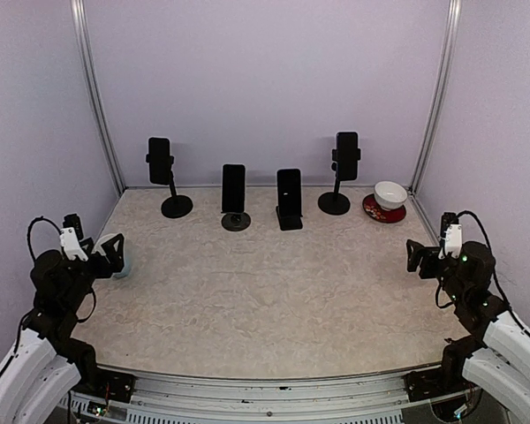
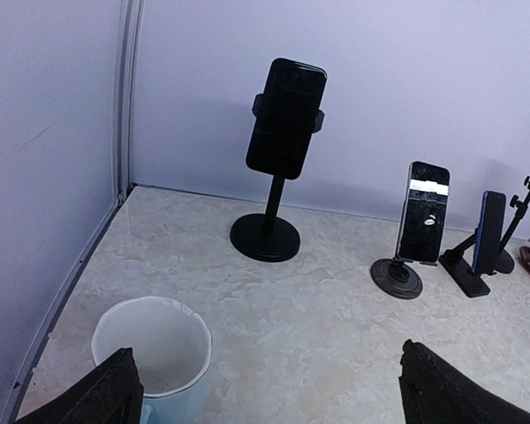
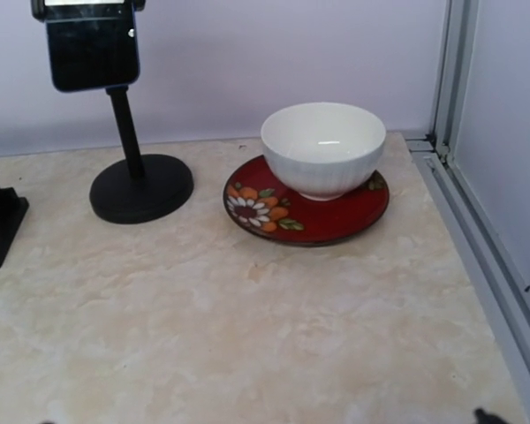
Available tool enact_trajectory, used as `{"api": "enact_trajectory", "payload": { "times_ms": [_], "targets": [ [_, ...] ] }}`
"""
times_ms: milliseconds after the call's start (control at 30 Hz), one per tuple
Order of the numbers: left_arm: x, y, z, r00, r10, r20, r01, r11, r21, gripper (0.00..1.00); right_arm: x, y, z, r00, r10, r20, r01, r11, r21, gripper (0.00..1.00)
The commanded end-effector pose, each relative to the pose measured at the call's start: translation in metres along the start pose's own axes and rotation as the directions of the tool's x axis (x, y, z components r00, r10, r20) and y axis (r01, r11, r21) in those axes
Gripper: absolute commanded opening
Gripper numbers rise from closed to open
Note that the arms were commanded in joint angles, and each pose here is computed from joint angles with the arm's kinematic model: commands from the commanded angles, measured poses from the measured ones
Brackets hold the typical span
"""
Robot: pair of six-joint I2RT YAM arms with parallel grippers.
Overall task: Place the phone on the phone stand
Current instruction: Reset both arms
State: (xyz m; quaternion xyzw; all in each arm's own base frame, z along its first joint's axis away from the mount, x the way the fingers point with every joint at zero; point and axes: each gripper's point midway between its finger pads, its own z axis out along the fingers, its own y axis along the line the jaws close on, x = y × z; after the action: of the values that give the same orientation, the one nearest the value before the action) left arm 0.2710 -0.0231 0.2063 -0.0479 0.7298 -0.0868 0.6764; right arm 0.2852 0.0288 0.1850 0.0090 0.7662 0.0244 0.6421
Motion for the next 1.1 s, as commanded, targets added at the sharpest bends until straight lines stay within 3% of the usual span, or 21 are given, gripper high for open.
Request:
{"api": "enact_trajectory", "payload": {
  "times_ms": [0, 1067],
  "targets": [
    [0.008, -0.001, -0.003, 0.998, 0.055, -0.008, -0.055, 0.998, 0.020, 0.99, 0.007, -0.003, -0.002, 1.000, -0.013, -0.017, 0.013, 1.000, 0.010, 1.00],
    [0.011, 0.000, -0.009, 0.996, 0.081, 0.023, -0.082, 0.996, 0.022, 0.99, -0.002, -0.008, -0.019, 0.999, 0.008, 0.053, -0.009, 1.000, 0.019, 1.00]
  ]
}}
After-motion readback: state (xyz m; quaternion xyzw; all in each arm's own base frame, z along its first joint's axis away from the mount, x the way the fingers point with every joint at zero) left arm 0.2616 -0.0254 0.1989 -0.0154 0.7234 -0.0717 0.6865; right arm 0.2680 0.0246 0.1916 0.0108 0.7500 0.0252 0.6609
